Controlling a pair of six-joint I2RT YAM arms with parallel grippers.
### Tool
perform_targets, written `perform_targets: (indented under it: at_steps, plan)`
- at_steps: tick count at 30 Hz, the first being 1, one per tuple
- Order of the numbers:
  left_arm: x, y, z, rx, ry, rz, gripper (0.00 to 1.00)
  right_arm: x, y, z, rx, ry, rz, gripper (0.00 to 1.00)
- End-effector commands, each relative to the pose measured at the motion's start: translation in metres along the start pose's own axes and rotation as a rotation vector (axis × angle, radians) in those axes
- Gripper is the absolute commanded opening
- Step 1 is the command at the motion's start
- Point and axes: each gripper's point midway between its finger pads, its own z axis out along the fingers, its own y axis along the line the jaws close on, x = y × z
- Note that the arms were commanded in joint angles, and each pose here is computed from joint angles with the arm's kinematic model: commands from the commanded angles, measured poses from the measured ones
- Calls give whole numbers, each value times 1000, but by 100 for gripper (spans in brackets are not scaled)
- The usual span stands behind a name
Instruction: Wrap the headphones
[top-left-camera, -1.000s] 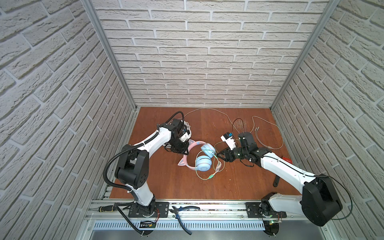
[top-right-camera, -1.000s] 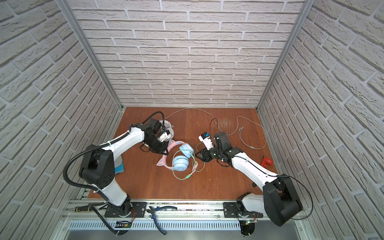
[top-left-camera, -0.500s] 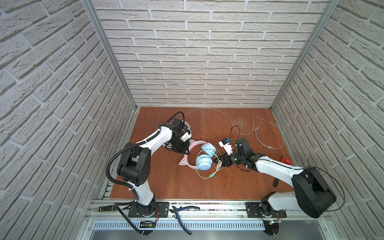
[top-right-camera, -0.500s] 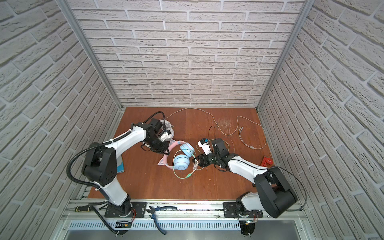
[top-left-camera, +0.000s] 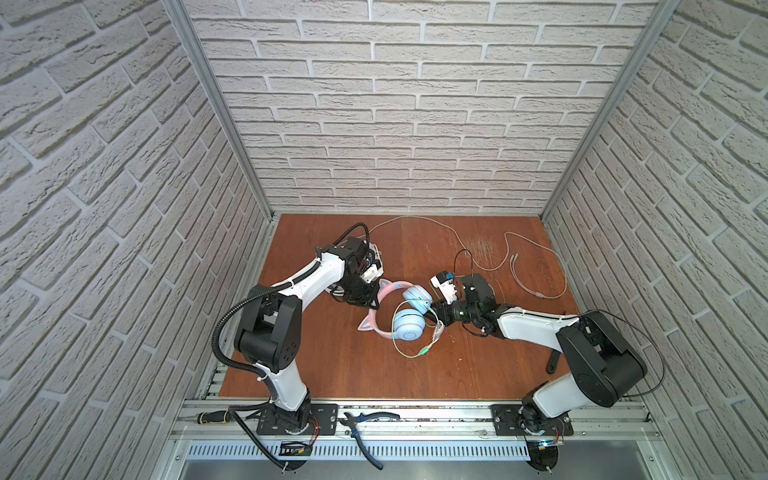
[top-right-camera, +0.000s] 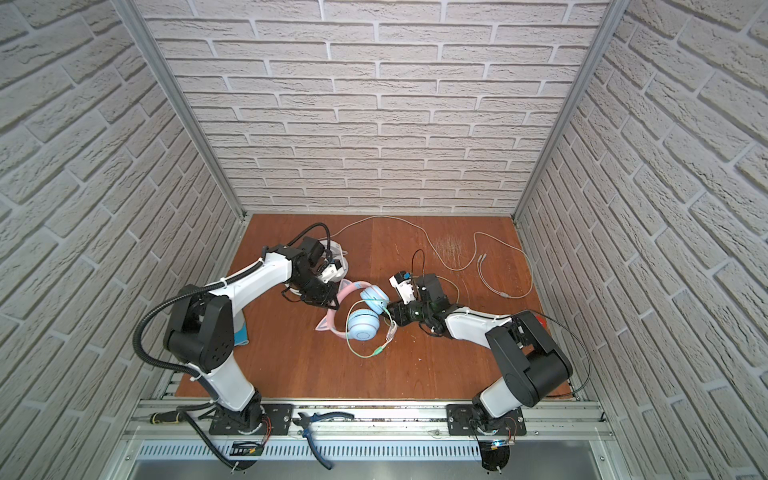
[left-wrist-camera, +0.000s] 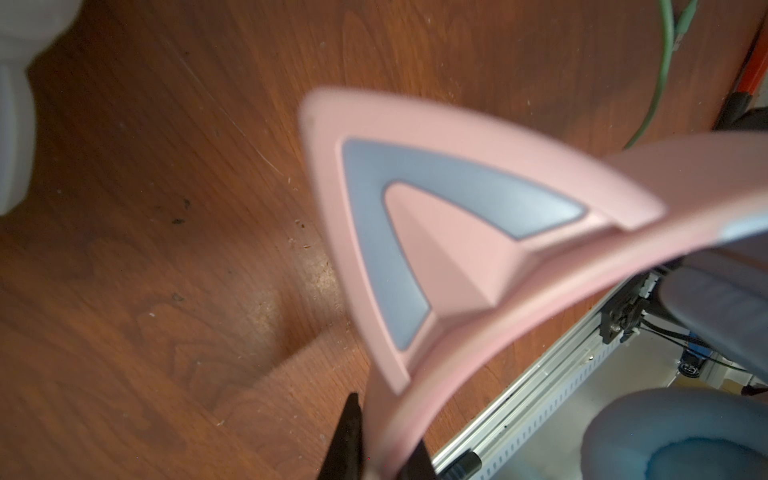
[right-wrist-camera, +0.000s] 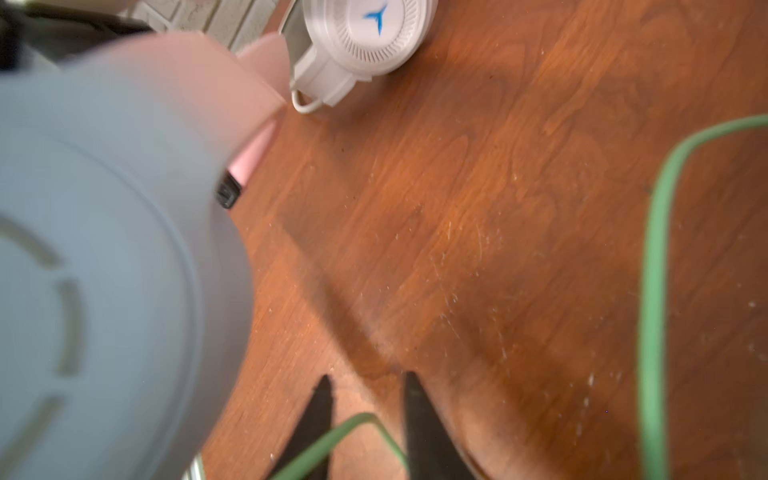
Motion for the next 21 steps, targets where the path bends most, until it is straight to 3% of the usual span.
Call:
perform_targets:
  at_steps: [1, 5, 14, 21]
  plan:
    - [-1, -14, -6, 60, -8, 6, 0, -21, 16, -5, -36, -63, -52, 14]
    - [0, -11, -4, 56, -2, 3, 0, -20, 18, -16, -3, -51, -81, 6]
    - [1, -6, 1, 37, 0, 3, 0, -35, 27, -46, 118, 28, -211, 6]
    - [4, -5, 4, 32, 12, 10, 0, -60, 24, -45, 188, 120, -248, 6]
